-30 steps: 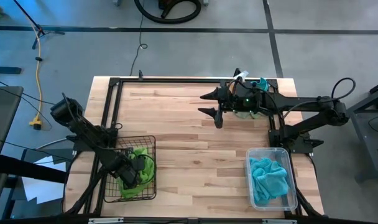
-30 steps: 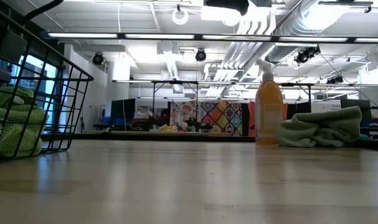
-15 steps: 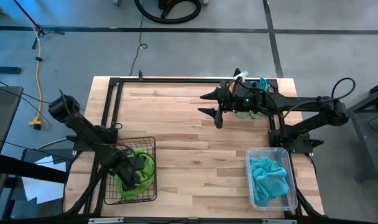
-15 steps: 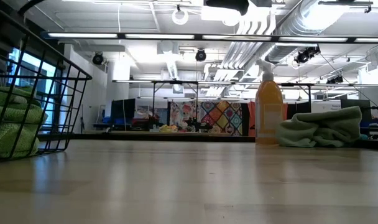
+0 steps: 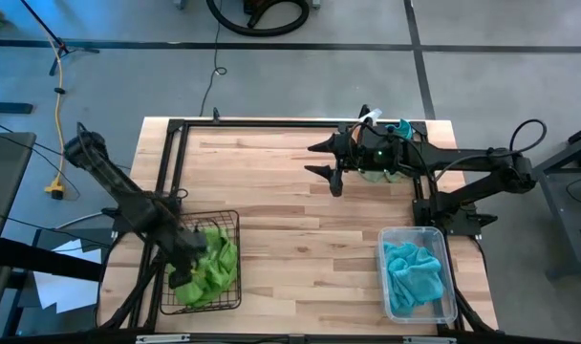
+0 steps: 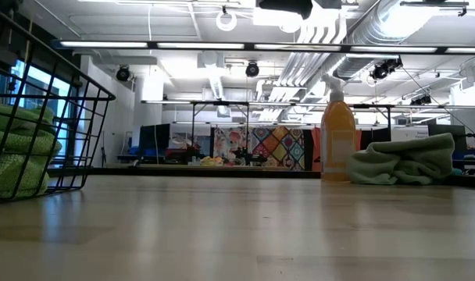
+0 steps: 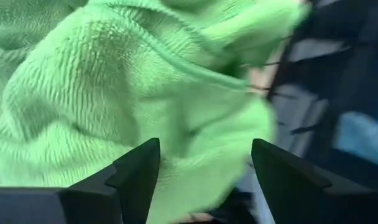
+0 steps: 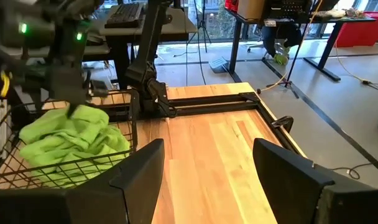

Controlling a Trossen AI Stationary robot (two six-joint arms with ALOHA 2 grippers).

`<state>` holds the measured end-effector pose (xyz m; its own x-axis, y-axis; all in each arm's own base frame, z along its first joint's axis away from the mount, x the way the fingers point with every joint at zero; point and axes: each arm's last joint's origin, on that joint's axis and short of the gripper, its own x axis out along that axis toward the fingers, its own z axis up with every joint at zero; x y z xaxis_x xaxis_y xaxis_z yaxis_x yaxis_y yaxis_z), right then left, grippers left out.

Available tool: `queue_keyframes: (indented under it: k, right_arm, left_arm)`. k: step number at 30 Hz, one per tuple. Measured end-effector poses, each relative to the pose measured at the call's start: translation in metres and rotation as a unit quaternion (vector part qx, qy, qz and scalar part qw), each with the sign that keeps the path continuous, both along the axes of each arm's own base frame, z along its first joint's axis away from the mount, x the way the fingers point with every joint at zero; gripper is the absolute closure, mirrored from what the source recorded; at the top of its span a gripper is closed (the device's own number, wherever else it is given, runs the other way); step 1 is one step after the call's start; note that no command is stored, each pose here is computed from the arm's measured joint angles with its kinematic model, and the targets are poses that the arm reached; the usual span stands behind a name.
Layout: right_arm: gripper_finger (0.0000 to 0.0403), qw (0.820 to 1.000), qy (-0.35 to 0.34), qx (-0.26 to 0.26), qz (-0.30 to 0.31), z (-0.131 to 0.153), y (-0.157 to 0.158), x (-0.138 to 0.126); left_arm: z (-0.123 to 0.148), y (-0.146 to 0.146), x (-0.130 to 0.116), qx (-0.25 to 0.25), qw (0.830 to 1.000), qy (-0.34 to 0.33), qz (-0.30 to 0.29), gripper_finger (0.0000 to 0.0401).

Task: Sort microfiber towel by color & place in baskets
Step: Put the green microfiber cloth into the black wire basket

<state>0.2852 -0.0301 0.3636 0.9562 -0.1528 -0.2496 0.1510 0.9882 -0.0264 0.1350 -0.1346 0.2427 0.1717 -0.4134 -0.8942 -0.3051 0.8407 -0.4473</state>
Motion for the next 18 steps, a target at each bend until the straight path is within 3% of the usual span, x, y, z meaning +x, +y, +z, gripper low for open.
queue_keyframes:
  k: [5,9,13,18]
  right_arm:
    - [0.0158,1.000,0.000,0.003,-0.009,0.000,-0.006,-0.001]
    - [0.0158,1.000,-0.001,0.003,-0.009,0.000,-0.007,-0.001]
    - [0.0158,1.000,-0.002,0.010,0.002,0.000,-0.006,-0.001]
    - [0.0158,1.000,-0.004,0.021,0.013,0.000,-0.005,-0.001]
  left_arm:
    - [0.029,0.023,-0.016,-0.063,0.994,-0.056,0.066,0.0158]
    - [0.046,0.041,-0.021,-0.069,0.976,-0.161,0.130,0.0158]
    - [0.068,0.058,-0.012,-0.031,0.919,-0.330,0.212,0.0158]
    - [0.087,0.081,0.011,0.095,0.833,-0.469,0.279,0.0158]
